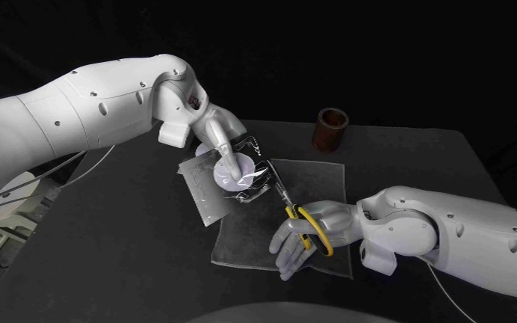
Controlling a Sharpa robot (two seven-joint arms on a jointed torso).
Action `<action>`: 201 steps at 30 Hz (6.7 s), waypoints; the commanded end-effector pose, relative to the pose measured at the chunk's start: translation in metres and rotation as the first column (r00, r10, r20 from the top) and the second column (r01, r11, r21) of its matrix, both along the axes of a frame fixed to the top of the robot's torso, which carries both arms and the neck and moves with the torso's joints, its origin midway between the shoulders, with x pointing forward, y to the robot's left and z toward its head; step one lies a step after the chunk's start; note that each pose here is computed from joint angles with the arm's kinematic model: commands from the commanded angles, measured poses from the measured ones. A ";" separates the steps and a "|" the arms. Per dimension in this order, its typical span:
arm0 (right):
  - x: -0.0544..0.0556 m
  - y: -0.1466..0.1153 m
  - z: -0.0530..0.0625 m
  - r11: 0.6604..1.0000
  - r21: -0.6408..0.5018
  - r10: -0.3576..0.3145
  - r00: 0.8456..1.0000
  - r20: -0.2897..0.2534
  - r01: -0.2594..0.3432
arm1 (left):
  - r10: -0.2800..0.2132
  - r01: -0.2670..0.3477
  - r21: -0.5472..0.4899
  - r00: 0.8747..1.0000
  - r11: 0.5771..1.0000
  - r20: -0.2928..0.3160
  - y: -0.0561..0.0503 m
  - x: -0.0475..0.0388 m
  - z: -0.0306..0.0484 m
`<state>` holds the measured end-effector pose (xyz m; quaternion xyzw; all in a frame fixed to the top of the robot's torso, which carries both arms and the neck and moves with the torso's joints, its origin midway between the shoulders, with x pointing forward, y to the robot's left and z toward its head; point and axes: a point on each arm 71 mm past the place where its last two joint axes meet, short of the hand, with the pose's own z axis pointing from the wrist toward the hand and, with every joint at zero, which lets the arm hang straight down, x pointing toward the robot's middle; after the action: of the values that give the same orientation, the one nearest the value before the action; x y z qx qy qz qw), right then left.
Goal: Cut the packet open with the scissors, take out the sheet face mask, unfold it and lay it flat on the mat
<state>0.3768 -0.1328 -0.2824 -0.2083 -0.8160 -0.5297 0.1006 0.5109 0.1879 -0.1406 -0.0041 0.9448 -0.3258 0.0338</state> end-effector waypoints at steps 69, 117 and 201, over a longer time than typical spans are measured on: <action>0.013 0.008 0.013 1.000 0.013 0.023 0.999 0.045 -0.024 | -0.244 0.245 0.004 0.965 0.969 -0.091 -0.016 -0.0164 0.0000; 0.023 0.005 0.019 1.000 0.004 -0.006 0.997 0.082 0.006 | -0.278 0.284 0.042 0.955 0.958 -0.106 -0.020 -0.0201 -0.0029; 0.025 -0.009 0.023 0.974 -0.014 -0.218 0.949 0.227 0.227 | -0.245 0.250 0.042 0.964 0.967 -0.100 -0.015 -0.0171 -0.0037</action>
<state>0.4002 -0.1429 -0.2637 -0.2398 -0.8135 -0.5272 -0.0525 0.5087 0.1740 -0.1434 0.0077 0.9527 -0.3027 0.0252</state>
